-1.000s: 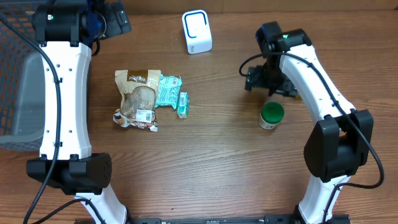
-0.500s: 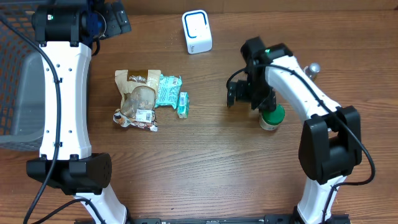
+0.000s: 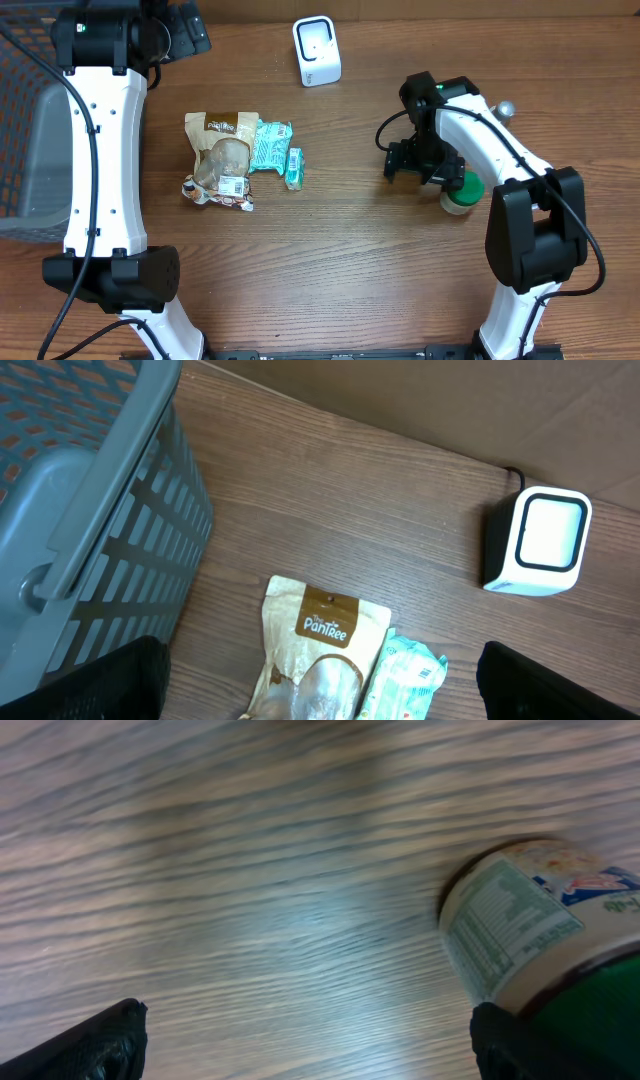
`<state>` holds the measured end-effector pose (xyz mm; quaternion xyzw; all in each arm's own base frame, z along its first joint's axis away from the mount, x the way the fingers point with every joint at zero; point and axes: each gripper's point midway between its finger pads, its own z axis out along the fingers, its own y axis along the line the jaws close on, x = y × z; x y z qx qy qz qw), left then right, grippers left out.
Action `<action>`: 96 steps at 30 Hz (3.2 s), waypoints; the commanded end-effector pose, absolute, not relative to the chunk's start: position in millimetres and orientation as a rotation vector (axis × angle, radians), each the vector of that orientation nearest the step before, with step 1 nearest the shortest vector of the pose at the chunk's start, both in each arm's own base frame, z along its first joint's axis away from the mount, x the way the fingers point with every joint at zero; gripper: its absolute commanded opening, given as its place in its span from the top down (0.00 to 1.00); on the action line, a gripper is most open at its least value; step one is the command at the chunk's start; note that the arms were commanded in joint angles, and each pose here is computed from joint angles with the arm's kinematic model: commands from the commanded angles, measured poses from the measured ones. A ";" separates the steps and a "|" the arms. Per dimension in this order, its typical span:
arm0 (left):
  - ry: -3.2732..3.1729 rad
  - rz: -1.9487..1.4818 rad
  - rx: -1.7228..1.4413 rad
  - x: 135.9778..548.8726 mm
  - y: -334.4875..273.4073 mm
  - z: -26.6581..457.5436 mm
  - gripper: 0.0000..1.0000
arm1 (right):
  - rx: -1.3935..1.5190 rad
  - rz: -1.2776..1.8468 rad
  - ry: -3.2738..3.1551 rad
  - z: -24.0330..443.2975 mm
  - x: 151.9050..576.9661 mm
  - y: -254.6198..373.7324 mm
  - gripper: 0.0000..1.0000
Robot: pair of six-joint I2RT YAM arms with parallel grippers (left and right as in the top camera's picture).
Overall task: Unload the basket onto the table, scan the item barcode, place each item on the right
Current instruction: 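Release the jar and move the right gripper over the Kleenex pack, then lower the right gripper onto the Kleenex pack and grasp it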
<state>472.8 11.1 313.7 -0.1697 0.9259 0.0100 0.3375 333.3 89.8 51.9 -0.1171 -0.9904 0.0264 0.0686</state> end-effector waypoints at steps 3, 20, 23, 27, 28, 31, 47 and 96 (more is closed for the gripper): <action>2.386 0.020 -0.444 472.6 11.0 323.5 0.00 | -0.412 0.188 -2.996 53.7 336.6 68.6 0.00; 2.386 0.020 -0.444 472.5 11.0 323.4 0.01 | -0.457 0.185 -2.972 59.3 334.5 63.8 0.00; 2.386 0.020 -0.444 472.5 11.0 323.4 0.00 | -0.401 0.026 -2.983 63.5 337.6 84.2 0.00; 2.386 0.020 -0.444 472.5 11.0 323.6 0.01 | -0.349 -0.148 -3.000 65.6 342.9 112.5 0.00; 2.386 0.020 -0.444 472.5 11.0 323.6 0.01 | -0.333 -0.176 -3.004 65.7 343.6 119.5 0.00; 2.386 0.020 -0.444 472.5 11.0 323.6 0.00 | -0.271 -0.216 -3.031 65.7 345.6 138.6 0.00; 2.386 0.020 -0.444 472.5 11.0 323.4 0.00 | 0.099 -0.556 -3.221 76.5 367.1 254.9 0.00; 2.386 0.020 -0.444 472.5 11.0 323.6 0.01 | 0.166 -0.783 -3.233 89.8 379.1 285.7 0.30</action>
